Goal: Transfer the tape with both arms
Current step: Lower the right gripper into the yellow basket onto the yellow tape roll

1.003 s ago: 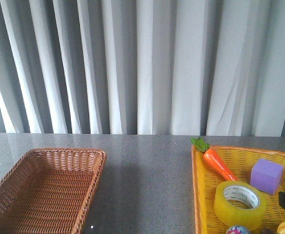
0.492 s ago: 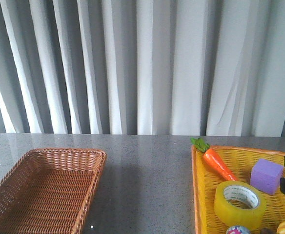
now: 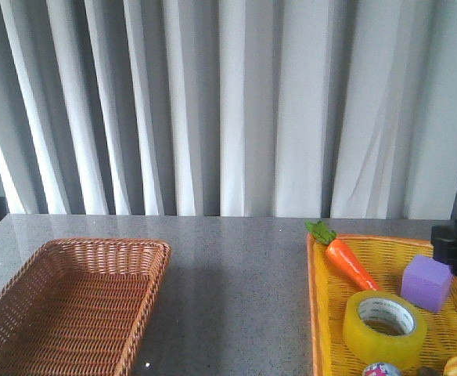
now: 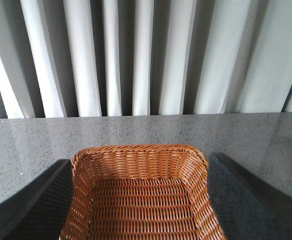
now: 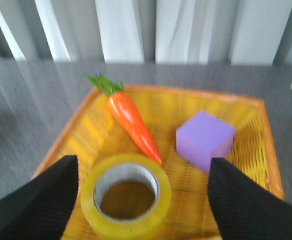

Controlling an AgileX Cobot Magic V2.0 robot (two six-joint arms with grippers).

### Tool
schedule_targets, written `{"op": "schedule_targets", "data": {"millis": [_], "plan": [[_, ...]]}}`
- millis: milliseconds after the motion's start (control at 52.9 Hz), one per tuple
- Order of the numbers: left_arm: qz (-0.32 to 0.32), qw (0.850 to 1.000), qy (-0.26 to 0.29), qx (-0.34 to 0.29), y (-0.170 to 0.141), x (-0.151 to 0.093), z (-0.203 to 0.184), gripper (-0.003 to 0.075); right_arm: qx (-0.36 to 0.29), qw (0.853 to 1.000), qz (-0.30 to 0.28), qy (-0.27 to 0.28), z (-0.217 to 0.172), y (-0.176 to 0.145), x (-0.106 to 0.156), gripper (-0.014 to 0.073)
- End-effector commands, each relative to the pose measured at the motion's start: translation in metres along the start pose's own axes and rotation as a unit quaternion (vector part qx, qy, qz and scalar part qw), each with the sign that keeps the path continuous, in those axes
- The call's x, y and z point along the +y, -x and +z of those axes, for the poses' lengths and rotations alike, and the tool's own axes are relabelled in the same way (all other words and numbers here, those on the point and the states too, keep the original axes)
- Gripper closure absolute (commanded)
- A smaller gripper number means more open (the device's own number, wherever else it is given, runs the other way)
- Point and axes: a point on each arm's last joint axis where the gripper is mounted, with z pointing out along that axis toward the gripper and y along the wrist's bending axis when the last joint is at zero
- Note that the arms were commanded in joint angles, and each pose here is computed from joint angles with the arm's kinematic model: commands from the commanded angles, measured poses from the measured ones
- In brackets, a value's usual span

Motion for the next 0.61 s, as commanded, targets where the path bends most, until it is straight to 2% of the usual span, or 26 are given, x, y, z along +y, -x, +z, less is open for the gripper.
{"op": "schedule_targets", "data": {"millis": [0,113,284,586], "plan": [[-0.005,1.0,-0.004,-0.03,0.015,-0.002,-0.006,0.0176,0.064,0.998,0.006,-0.014,0.016,0.021,-0.004,0.0064],[-0.006,1.0,-0.01,0.013,0.006,-0.003,-0.002,0.0176,0.155,0.988,-0.005,-0.029,0.046,0.033,-0.006,0.0064],[-0.007,0.997,-0.02,0.068,-0.003,-0.005,-0.004,0.018,0.194,0.981,0.003,-0.028,0.076,0.048,-0.005,0.0064],[-0.007,0.997,-0.021,0.072,-0.004,-0.005,-0.004,0.0187,0.267,0.963,0.001,-0.034,0.13,0.017,-0.008,0.007]]}}
